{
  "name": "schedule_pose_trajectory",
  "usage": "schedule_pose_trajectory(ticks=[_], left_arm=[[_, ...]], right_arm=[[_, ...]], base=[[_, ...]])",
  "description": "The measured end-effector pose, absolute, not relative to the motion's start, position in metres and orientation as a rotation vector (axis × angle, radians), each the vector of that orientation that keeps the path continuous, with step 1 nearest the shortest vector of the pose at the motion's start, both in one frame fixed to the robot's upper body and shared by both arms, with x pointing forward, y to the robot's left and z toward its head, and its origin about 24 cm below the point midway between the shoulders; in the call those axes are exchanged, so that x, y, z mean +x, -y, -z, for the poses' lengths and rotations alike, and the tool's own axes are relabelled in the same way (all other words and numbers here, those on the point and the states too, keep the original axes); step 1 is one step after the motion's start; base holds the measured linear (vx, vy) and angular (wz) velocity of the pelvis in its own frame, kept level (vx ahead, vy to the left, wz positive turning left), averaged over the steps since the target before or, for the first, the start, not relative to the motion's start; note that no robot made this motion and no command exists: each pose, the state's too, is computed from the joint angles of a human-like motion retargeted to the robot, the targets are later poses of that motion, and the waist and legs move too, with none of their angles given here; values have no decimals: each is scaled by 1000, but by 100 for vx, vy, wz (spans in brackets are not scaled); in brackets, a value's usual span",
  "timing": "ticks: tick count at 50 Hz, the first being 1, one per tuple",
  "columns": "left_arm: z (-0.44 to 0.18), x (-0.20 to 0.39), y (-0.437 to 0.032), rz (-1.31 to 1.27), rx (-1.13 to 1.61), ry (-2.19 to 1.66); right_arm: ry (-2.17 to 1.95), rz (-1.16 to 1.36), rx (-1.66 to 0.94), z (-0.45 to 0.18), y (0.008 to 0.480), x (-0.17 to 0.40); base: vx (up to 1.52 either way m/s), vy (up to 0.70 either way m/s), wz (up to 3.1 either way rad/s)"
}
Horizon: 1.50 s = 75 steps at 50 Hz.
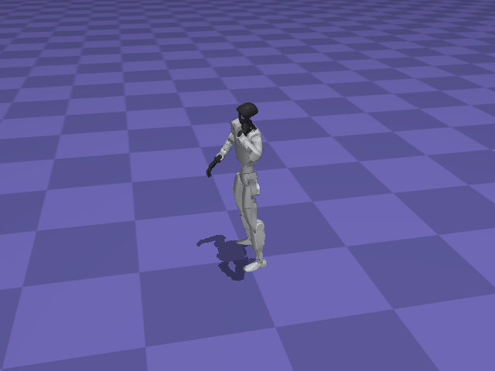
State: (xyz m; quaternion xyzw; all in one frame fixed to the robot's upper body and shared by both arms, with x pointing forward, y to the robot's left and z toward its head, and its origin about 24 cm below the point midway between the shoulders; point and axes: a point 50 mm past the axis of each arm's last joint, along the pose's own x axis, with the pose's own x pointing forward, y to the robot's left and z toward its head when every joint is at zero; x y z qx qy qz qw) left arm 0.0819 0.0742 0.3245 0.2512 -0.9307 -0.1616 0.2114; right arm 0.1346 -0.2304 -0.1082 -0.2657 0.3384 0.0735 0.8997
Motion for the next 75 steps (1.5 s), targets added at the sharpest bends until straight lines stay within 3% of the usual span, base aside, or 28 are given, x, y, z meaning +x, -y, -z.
schedule_pose_trajectory(ticks=[12,22,33,40,52,59,75], left_arm=[[-335,70,-60,458,644,2750],[-338,57,-49,507,630,2966],[-338,52,-47,455,614,3087],[-335,59,-50,488,604,2990],[-326,77,-70,523,672,2628],[-325,76,-74,518,687,2619],[-330,76,-65,563,718,2622]], right_arm=[[-985,-109,-598,134,259,84],[-915,-53,-609,127,266,106],[-797,-157,-590,123,235,134],[-708,-241,-608,114,218,154],[-553,-41,-513,88,226,186],[-663,41,-534,101,250,159],[-1199,235,-549,139,304,41]], base=[[0,0,3],[0,0,0],[0,0,0],[0,0,0],[1,0,-11],[1,-3,-24],[0,0,-1]])
